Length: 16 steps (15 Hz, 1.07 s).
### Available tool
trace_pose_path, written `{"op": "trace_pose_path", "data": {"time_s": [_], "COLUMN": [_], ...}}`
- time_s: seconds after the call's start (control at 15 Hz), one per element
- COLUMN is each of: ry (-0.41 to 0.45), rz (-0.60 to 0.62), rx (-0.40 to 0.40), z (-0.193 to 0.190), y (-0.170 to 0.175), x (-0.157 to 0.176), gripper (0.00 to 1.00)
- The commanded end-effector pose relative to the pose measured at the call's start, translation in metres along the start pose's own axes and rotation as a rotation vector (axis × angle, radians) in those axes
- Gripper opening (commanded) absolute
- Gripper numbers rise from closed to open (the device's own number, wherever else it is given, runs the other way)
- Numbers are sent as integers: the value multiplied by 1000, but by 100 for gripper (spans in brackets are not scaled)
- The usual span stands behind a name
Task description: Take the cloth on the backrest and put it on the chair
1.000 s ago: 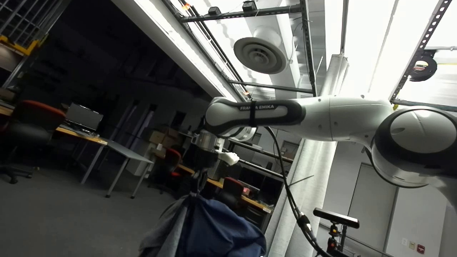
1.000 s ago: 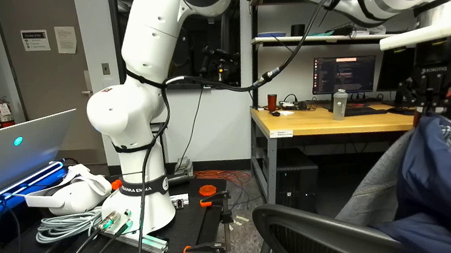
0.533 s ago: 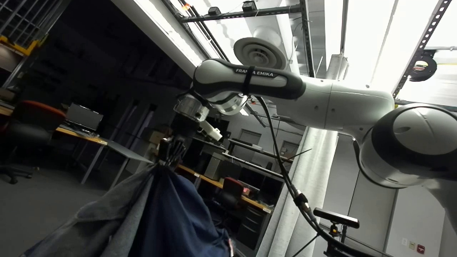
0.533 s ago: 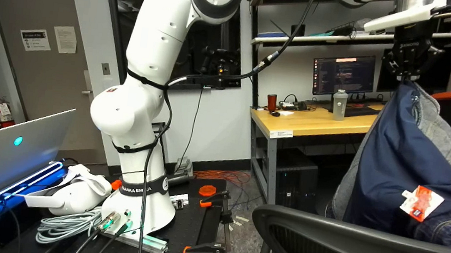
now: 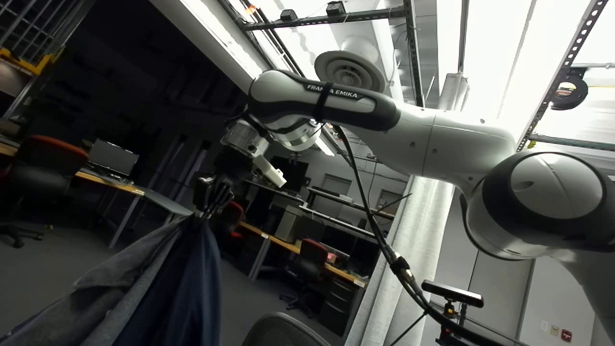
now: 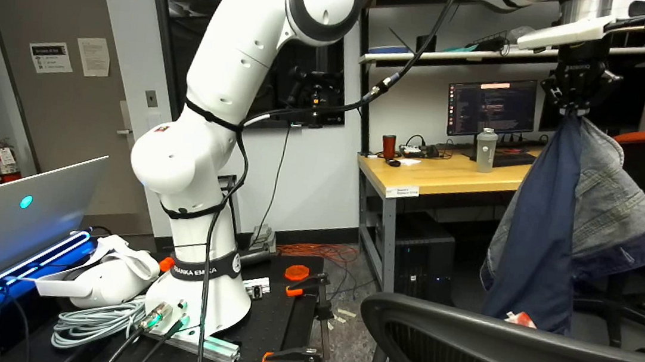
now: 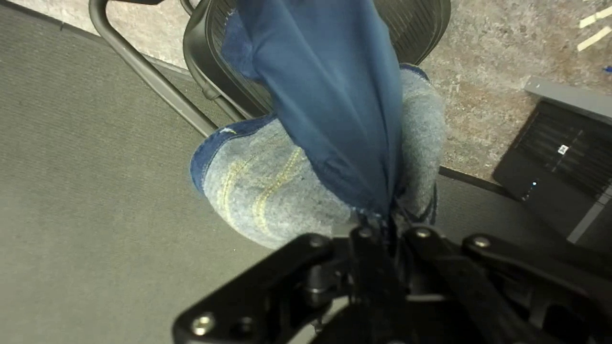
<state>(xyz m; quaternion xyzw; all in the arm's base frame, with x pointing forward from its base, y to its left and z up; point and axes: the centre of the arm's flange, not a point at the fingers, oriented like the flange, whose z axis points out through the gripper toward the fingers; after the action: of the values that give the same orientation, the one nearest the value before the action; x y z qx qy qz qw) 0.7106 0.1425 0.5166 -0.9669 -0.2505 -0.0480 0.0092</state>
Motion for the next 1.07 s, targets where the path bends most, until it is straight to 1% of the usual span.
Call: {"op": "trace_pose_path", "data": {"time_s": [0.0, 0.2, 0.53, 0.6, 0.67, 1.0], "ry": [-25, -58, -103, -116, -137, -198], "rz": [51, 72, 105, 110, 111, 129], "rx": [19, 6, 6, 5, 8, 27], "z": [3, 22, 30, 30, 30, 16], "y": [35, 62, 92, 95, 99, 116], "x": [6, -10, -34, -39, -46, -86], "gripper": [2, 2, 2, 17, 35, 72]}}
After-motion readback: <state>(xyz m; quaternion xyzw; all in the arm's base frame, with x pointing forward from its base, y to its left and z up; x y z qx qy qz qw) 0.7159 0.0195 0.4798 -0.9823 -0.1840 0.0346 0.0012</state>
